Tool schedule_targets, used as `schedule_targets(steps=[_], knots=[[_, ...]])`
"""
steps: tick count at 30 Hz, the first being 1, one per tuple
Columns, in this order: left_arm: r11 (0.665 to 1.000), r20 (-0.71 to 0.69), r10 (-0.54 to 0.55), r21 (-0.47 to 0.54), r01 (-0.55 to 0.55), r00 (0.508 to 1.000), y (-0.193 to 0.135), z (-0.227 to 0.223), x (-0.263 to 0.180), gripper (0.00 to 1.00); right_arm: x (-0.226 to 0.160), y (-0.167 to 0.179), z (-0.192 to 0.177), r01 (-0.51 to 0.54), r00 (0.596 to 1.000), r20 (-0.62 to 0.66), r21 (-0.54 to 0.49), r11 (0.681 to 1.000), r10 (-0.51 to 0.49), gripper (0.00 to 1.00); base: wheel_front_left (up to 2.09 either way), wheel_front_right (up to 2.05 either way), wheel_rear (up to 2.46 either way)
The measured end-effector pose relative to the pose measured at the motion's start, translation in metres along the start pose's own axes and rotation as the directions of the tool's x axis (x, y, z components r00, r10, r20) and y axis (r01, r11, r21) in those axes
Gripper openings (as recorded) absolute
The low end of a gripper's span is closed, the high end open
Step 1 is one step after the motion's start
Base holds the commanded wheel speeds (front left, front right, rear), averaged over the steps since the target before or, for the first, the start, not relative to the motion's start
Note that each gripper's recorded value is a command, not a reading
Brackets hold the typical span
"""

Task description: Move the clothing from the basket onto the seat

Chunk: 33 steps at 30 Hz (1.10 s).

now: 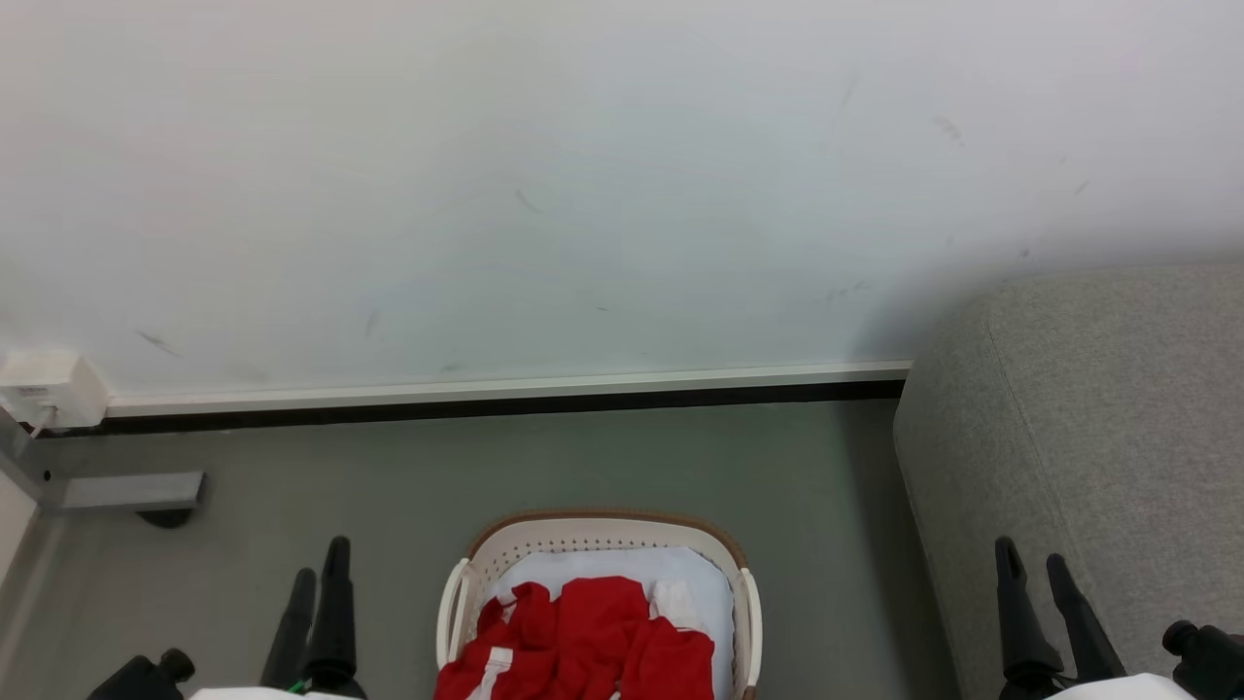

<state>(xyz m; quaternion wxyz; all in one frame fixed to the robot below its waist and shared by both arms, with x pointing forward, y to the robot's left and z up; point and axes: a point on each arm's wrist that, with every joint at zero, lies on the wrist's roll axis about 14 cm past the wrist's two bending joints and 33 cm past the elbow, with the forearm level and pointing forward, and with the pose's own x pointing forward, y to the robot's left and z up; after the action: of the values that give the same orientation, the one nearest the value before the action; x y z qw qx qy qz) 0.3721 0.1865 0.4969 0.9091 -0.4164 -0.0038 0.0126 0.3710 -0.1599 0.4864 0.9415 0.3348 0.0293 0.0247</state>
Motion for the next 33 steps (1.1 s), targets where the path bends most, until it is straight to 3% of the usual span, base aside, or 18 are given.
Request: schedule_targets(steps=[12, 33], knots=[[0.988, 0.001, -0.027, 0.154, 0.026, 1.000, -0.005, -0.003, -0.002, 1.00, -0.005, -0.002, -0.009, -0.007, 1.000, -0.022, -0.143, 0.990, 0.003, 1.00, 0.00, 0.00, 0.00], [0.919, -0.017, -0.053, 0.389, 0.056, 0.998, -0.005, -0.009, -0.006, 1.00, -0.008, 0.001, -0.009, -0.038, 0.999, -0.013, -0.337, 0.941, 0.036, 1.00, 0.00, 0.00, 0.00]])
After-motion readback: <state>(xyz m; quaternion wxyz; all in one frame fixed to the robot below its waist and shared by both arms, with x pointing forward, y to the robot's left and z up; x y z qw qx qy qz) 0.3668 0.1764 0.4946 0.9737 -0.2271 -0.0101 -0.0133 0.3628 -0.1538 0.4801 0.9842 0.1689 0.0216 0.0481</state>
